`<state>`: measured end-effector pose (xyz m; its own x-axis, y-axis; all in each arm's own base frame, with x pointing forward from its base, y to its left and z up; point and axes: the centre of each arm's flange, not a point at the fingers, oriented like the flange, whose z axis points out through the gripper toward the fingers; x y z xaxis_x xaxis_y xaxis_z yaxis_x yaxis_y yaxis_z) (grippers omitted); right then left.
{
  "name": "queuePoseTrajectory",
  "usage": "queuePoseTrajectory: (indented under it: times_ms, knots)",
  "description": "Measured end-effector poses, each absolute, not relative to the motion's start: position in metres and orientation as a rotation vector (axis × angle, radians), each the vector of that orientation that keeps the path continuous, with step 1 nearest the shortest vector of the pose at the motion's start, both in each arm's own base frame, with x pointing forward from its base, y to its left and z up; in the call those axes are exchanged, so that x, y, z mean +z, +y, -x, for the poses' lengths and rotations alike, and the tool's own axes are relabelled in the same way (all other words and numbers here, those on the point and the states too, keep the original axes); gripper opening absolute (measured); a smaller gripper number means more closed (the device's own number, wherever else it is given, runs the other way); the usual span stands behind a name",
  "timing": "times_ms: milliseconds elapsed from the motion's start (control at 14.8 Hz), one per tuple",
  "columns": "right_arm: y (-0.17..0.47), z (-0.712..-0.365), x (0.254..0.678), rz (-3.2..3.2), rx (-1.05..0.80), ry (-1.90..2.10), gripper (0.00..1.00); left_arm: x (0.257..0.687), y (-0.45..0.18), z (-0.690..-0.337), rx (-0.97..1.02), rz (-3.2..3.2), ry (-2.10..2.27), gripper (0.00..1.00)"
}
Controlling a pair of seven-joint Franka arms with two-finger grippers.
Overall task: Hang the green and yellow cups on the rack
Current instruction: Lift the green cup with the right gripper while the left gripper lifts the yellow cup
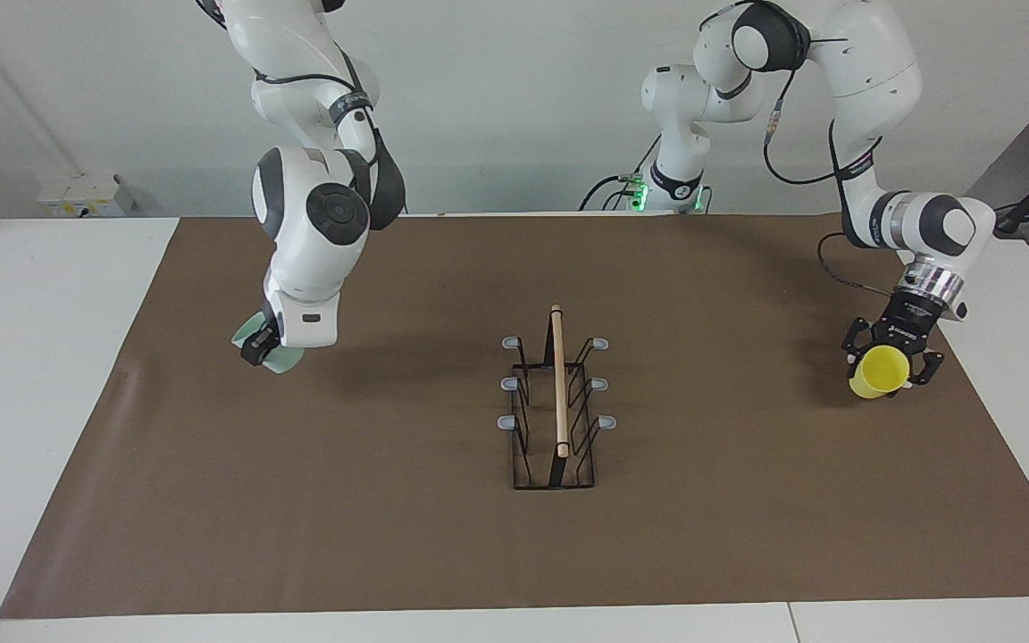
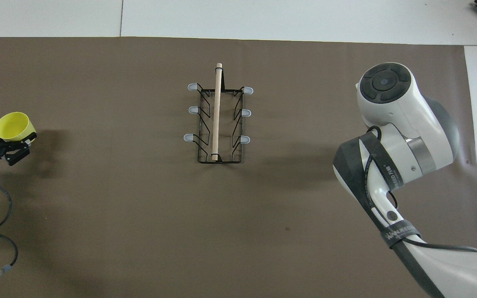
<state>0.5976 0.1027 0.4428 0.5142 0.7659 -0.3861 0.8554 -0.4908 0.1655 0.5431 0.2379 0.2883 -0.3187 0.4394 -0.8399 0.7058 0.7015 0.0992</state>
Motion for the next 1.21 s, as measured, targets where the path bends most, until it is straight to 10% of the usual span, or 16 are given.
queuePoseTrajectory:
  times_ms: [741,1212]
  knots:
    - [0.133,-0.609,0.539,-3.227,0.56,1.145,0.72,0.404,0.192,-0.572,-0.286,-1.459,1.808,0.68]
    - [0.114,-0.57,0.499,-3.557,1.413,0.915,0.72,0.444,0.103,-0.597,-0.165,-1.944,1.717,0.68]
